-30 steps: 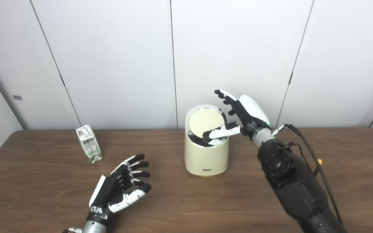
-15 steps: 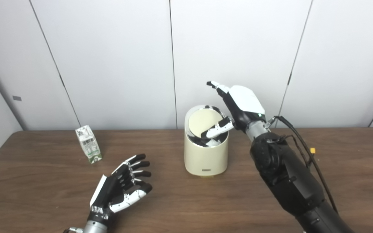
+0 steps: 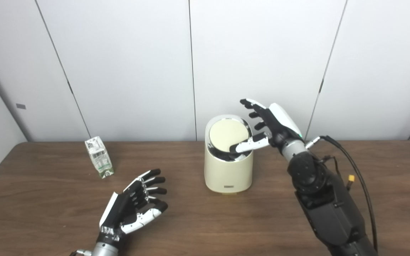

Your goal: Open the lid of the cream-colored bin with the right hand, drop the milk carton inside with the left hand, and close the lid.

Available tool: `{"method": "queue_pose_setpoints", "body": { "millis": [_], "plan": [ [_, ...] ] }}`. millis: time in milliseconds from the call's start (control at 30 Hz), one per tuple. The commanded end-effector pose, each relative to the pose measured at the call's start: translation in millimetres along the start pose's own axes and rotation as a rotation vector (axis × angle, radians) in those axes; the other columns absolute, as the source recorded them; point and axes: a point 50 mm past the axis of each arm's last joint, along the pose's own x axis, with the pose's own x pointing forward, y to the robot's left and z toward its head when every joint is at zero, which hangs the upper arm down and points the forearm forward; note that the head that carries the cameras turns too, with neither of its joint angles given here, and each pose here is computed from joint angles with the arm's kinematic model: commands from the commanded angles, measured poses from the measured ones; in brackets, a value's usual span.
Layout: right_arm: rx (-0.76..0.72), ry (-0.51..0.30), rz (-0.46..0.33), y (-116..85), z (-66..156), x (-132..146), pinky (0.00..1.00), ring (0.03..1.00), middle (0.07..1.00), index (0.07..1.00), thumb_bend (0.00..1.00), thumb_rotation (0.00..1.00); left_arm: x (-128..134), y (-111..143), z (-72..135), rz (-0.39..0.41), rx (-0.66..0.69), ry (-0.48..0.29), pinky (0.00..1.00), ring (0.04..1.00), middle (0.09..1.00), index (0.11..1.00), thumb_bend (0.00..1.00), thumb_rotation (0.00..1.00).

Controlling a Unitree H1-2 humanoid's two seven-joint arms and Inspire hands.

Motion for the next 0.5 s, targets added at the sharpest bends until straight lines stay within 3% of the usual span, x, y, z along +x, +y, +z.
{"method": "queue_pose_setpoints", "body": {
  "millis": [0,100,200,300,467],
  "plan": [
    [0.036,-0.174,-0.114,-23,28,1,0.64,0.81,0.853,0.849,0.81,0.17,12,1,18,-0.015,0.02,-0.085,0.56,0.693,0.793,0.867,0.71,0.23],
    [0.108,-0.209,-0.184,-22,19,-12,0.6,0.786,0.822,0.823,0.81,0.19,12,1,19,-0.016,0.026,-0.081,0.55,0.689,0.788,0.862,0.7,0.23],
    [0.205,-0.205,-0.228,-18,6,-29,0.67,0.803,0.813,0.83,0.79,0.21,13,1,19,-0.017,0.027,-0.081,0.55,0.686,0.783,0.857,0.7,0.22],
    [0.278,-0.187,-0.238,-14,-8,-45,0.77,0.828,0.837,0.854,0.78,0.22,13,1,19,-0.017,0.023,-0.083,0.55,0.685,0.782,0.858,0.71,0.23],
    [0.347,-0.175,-0.213,-7,-37,-76,0.77,0.857,0.894,0.896,0.75,0.24,14,1,19,-0.016,0.01,-0.086,0.56,0.695,0.79,0.86,0.7,0.21]
  ]
}}
